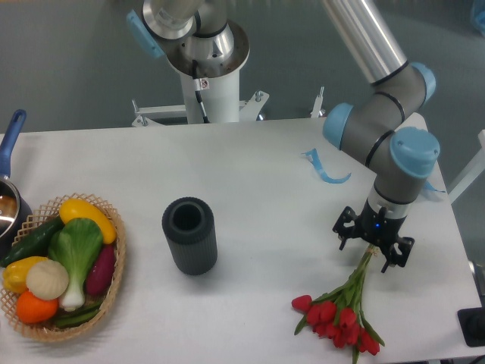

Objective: Pick up the flowers from the table
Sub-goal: 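Lower the open gripper over the tulip stems above the ribbon tie, then close the gripper around the tulip stems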

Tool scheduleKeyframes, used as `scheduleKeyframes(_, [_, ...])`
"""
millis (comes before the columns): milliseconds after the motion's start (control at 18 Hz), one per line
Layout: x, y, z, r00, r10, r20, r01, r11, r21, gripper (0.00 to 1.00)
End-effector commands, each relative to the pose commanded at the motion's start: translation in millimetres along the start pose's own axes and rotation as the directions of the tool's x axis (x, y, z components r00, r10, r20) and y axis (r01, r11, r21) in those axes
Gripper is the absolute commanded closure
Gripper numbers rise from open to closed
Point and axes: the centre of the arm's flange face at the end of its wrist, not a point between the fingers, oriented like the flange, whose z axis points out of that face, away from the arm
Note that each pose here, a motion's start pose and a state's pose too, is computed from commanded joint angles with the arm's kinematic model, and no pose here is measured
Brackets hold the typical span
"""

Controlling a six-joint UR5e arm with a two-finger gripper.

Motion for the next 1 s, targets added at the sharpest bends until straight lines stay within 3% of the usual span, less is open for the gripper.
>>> scheduleKeyframes(278, [0.0,2.2,6.9,1.0,0.001,0.003,-0.001,1.0,-0.026,0.04])
scheduleKeyframes(333, [-0.4,2.1,6.5,1.0,0.002,0.008,-0.002,1.0,-0.026,0.1])
scheduleKeyframes(500, [-0.7,-1.5,6.2,1.0,-0.02,0.017,0.021,1.0,-0.023,0.4])
scheduleKeyframes(667, [-3.1,-3.6,5.0,0.999,-0.04,0.023,0.041,0.999,-0.02,0.53])
scheduleKeyframes(722, [-2.7,-3.6,4.6,0.999,-0.048,0.023,0.048,0.999,-0.02,0.69])
scheduleKeyframes(833, [-2.7,-5.1,3.2,0.998,-0.06,0.026,0.06,0.998,-0.019,0.83])
scheduleKeyframes(1000, [-3.0,-5.2,2.9,0.997,-0.071,0.029,0.072,0.997,-0.017,0.93])
